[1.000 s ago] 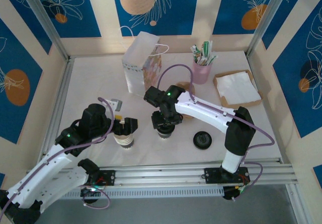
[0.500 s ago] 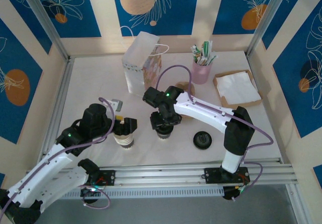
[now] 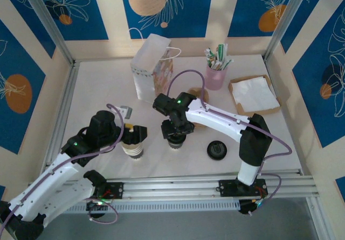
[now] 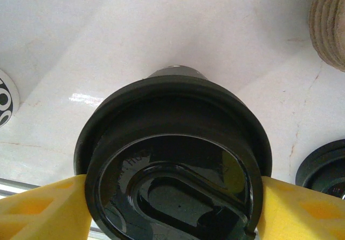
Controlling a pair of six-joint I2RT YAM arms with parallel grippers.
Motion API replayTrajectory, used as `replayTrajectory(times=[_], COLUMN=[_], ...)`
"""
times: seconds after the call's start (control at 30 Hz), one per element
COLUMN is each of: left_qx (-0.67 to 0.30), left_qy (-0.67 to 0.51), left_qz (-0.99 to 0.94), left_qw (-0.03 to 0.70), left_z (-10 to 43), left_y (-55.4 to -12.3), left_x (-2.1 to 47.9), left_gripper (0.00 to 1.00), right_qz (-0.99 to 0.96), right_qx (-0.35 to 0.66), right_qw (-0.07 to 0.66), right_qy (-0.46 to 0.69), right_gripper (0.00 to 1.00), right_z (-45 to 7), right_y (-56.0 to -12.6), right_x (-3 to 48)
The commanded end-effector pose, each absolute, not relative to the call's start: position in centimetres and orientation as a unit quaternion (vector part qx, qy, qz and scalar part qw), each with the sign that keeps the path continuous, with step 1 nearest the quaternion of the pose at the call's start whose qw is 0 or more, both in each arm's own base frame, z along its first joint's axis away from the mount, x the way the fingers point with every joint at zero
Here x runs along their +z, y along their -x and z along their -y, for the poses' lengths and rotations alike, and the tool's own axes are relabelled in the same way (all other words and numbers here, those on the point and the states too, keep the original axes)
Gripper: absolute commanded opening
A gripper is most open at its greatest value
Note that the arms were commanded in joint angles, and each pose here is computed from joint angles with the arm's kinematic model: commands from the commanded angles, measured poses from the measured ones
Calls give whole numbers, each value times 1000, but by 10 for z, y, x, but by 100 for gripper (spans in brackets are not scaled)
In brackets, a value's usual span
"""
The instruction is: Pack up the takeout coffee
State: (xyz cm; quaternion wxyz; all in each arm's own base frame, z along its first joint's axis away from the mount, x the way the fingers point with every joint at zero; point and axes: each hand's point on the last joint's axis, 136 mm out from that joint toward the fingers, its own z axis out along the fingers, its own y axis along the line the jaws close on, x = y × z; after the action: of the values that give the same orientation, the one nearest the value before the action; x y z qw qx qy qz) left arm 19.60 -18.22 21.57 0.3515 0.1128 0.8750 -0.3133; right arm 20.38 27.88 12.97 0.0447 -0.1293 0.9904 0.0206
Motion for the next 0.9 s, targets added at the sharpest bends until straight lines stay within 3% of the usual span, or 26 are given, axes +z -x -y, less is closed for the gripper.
replayTrajectory(times=[0.0, 0.87], left_qx=[-319, -320], left_qy=[-112, -112], left_qz=[-871, -870], left_qw=[358, 358], left_z=[182, 182], left_y=[-198, -197], left_x=[217, 219], left_gripper=[86, 86], right_qz=[-991, -984], right_qx=[-40, -101], right_qw=[-9, -71], right_qy=[127, 129], right_gripper=[73, 74], right_z=[-261, -244], right_y=[-189, -161], right_x=[93, 38])
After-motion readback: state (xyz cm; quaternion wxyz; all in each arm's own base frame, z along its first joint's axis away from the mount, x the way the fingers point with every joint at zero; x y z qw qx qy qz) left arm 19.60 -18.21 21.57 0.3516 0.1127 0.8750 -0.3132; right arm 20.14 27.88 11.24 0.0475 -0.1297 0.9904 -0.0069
